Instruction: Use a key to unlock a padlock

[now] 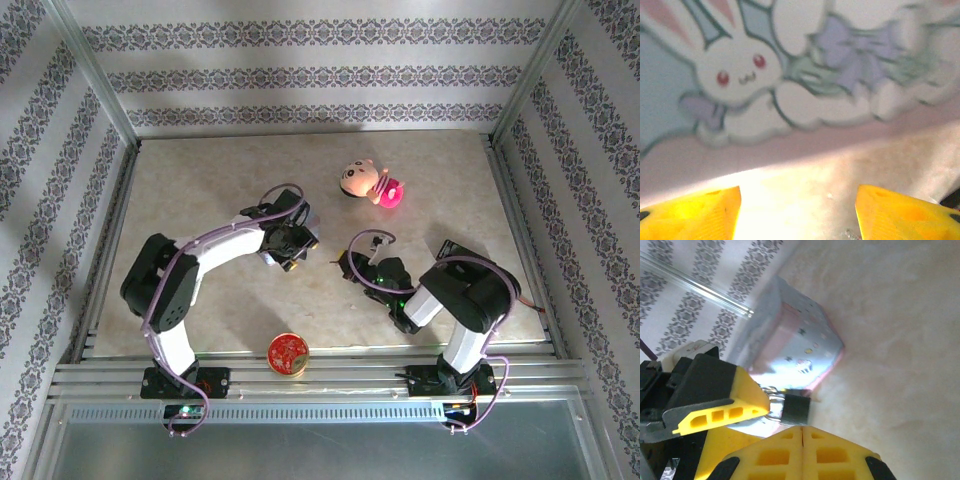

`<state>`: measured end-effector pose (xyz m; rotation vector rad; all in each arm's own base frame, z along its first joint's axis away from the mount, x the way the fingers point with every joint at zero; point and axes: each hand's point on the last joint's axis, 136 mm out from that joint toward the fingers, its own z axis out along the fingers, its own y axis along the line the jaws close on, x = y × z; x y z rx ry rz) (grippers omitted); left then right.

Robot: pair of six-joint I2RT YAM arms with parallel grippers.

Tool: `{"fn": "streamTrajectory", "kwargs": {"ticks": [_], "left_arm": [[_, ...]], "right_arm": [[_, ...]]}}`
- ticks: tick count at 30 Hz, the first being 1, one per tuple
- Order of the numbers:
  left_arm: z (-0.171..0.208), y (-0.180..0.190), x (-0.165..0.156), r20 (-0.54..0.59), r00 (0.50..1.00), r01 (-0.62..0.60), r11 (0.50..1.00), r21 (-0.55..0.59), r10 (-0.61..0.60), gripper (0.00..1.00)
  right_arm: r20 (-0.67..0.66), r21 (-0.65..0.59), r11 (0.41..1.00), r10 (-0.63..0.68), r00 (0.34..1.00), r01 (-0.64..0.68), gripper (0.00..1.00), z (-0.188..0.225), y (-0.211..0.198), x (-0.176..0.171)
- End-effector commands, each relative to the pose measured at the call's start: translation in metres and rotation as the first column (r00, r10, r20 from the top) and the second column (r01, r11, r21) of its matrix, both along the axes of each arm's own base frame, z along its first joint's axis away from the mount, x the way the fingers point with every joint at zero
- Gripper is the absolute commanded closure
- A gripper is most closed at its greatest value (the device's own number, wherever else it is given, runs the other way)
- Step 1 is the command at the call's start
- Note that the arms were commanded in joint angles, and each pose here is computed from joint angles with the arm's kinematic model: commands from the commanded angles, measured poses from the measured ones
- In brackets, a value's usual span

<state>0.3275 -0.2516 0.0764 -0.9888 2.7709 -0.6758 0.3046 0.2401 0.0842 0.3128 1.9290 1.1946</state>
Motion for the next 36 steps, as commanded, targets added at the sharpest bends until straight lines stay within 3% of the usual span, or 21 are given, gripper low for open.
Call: {"fn": "streamTrajectory", "kwargs": {"ticks": [1, 6, 10, 13, 17, 24, 32, 36], "left_arm": [[0.049, 0.013, 0.002, 0.151, 0.988, 0.037, 0.998, 0.047, -0.044, 0.38], [0.097, 0.009, 0.019, 0.441, 0.889, 0.134, 0.991, 0.016, -0.127, 0.38], [0.138, -0.011, 0.025, 0.689, 0.717, 0.268, 0.954, -0.133, -0.105, 0.45], [0.156, -0.023, 0.020, 0.764, 0.634, 0.377, 0.911, -0.167, -0.122, 0.53], [0.171, -0.034, 0.015, 0.816, 0.563, 0.459, 0.870, -0.181, -0.127, 0.54], [0.188, -0.047, 0.012, 0.854, 0.516, 0.527, 0.812, -0.250, -0.072, 0.55], [0.166, -0.051, 0.020, 0.805, 0.589, 0.495, 0.818, -0.293, -0.068, 0.57], [0.164, -0.055, 0.022, 0.799, 0.598, 0.499, 0.807, -0.315, -0.058, 0.60]], "right_arm": [[0.072, 0.027, 0.999, 0.036, 0.997, -0.038, 1.00, 0.027, 0.002, 0.002], [0.142, 0.083, 0.994, 0.054, 0.988, -0.066, 1.00, 0.063, 0.005, 0.012], [0.209, 0.146, 0.983, 0.082, 0.974, -0.114, 1.00, 0.096, 0.012, 0.018], [0.253, 0.186, 0.970, 0.105, 0.962, -0.155, 1.00, 0.119, 0.016, 0.018], [0.274, 0.238, 0.959, 0.088, 0.958, -0.156, 1.00, 0.138, 0.015, 0.019], [0.269, 0.294, 0.949, 0.030, 0.963, -0.112, 1.00, 0.150, 0.006, 0.021], [0.282, 0.322, 0.943, -0.004, 0.959, -0.090, 1.00, 0.161, -0.003, 0.015], [0.288, 0.328, 0.941, -0.015, 0.958, -0.084, 1.00, 0.164, -0.006, 0.013]]}}
